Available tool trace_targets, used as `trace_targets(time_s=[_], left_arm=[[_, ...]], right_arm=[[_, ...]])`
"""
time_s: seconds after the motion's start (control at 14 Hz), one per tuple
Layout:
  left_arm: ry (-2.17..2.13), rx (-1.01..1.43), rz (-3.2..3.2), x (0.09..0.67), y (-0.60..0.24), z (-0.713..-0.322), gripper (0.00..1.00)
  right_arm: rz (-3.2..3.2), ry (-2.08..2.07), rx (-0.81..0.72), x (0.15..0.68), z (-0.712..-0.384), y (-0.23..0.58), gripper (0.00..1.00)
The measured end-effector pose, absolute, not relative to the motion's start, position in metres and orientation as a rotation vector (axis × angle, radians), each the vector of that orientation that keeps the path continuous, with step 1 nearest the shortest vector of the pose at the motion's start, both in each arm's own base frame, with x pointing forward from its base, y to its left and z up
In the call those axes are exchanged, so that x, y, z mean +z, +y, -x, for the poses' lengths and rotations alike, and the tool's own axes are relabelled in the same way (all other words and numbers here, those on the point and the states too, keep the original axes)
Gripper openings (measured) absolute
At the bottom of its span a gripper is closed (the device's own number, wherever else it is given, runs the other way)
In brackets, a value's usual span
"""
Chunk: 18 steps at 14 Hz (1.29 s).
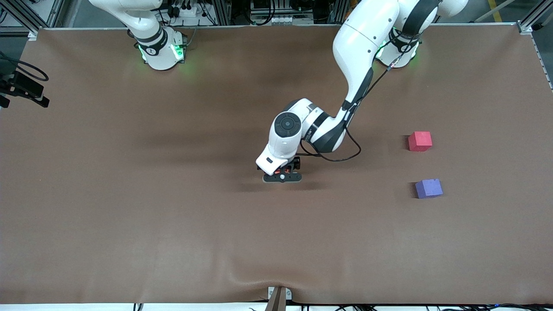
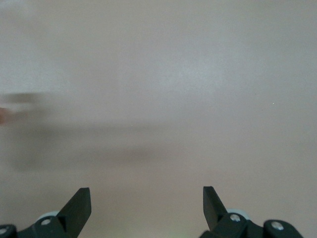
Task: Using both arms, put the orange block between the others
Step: 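Grasp the orange cube with the left gripper and lift it, then carry the orange cube with the left gripper between the pink and purple cubes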
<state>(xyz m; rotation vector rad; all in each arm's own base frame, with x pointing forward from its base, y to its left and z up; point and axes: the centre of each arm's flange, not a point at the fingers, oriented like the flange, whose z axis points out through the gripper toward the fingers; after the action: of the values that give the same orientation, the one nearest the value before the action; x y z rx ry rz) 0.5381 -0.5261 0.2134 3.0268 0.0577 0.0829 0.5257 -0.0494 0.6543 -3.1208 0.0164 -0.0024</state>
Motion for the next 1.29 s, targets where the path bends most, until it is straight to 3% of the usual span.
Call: trace_targets(time_s=[0.21,0.5,0.86,1.29], left_arm=[[0.050,0.080,-3.030,0.211,-0.527,-0.536,0.96],[-0.021,0.078,-3.039,0.207,-0.525,-0.537,0.56],[-0.044,0.024,-3.092,0.221,-0.510,-0.548,0.50],[0.069,0.050,-3.091,0.301,-0.424,-0.609,0.50]], right_arm=[[3.120,0.026,-0.002,0.655,-0.525,-0.051,1.00],[3.118,0.051,0.017,0.661,-0.521,-0.059,1.00],[3.117,0.066,0.020,0.664,-0.519,-0.063,1.00],[3.115,0.119,0.020,0.664,-0.519,-0.063,1.00]])
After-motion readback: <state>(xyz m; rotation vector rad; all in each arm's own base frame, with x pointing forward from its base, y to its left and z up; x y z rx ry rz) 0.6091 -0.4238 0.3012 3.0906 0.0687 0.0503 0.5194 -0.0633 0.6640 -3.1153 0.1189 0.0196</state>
